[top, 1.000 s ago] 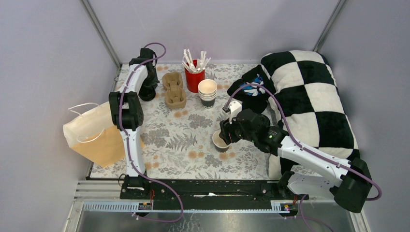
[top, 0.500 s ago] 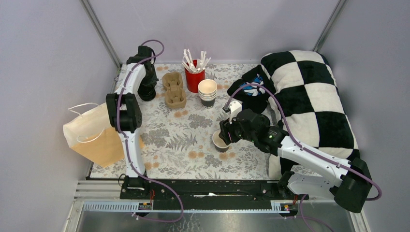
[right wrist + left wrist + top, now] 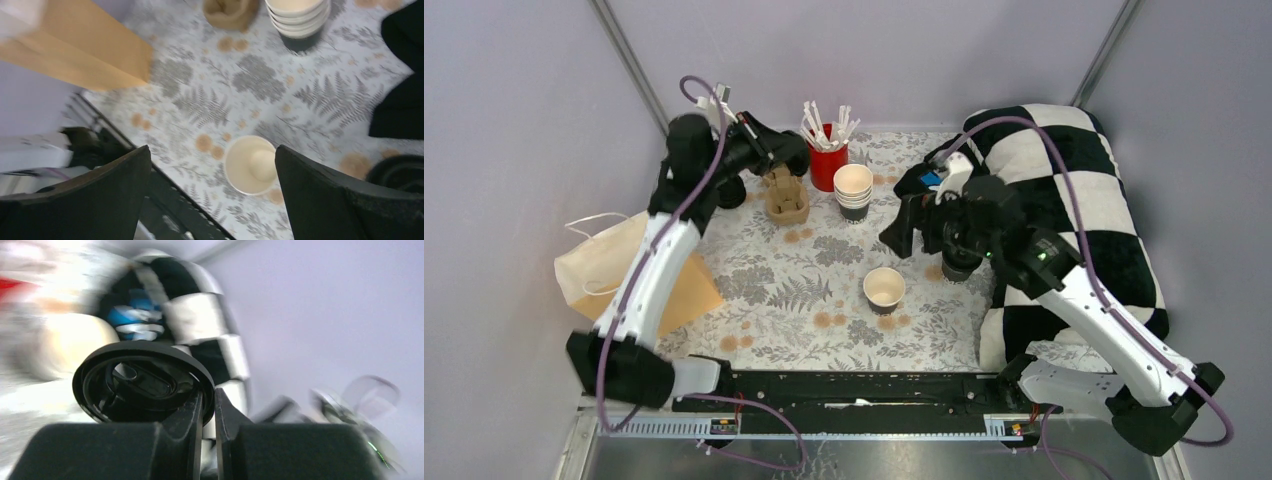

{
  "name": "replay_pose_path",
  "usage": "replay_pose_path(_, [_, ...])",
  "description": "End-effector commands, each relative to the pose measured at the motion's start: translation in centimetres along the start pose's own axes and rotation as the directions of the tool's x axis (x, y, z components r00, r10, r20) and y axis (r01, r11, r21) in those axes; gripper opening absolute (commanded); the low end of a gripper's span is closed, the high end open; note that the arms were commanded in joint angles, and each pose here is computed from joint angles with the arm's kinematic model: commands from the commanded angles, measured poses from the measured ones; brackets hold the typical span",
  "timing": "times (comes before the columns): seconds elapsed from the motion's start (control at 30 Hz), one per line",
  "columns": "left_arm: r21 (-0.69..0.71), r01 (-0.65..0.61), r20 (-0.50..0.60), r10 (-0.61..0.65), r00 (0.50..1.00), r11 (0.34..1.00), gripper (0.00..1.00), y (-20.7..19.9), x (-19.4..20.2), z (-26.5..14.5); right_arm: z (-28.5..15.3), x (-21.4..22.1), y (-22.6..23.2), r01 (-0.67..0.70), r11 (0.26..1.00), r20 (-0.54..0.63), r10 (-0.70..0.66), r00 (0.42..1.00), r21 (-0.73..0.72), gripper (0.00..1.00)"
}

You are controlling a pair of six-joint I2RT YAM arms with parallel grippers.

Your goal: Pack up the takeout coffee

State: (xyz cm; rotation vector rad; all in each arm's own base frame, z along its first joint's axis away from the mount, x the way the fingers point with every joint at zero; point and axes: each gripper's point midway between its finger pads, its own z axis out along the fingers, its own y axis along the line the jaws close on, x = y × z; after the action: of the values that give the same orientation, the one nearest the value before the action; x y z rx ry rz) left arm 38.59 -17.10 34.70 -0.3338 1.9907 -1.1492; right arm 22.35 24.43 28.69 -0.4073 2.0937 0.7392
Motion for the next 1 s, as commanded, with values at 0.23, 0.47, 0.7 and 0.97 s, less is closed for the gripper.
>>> replay_pose_path(0.23, [0.805,0.258,-0.303,-0.003,0.953,0.535,0.01,-20.0,9.7,-10.5,-6.8,-10.7,6.7,-0.277,0.811,-0.002,0.323,0.947,-0.516,1.00])
replay_pose_path(0.47, [0.799,0.300,-0.375,0.042,0.926,0.522,0.00,-21.1,12.0,-10.5,-7.6,-12.4,7.7,-0.222,0.767,0.014,0.288,0.958,-0.602,1.00])
replay_pose_path(0.7, [0.787,0.323,-0.416,0.066,0.907,0.526,0.00,-21.0,13.0,-10.3,-7.3,-12.7,7.9,-0.225,0.746,0.016,0.301,0.953,-0.626,1.00])
replay_pose_path(0.97, [0.778,0.338,-0.436,0.068,0.897,0.530,0.00,-21.2,13.6,-9.6,-6.7,-12.8,7.9,-0.218,0.730,0.011,0.295,0.955,-0.648,1.00])
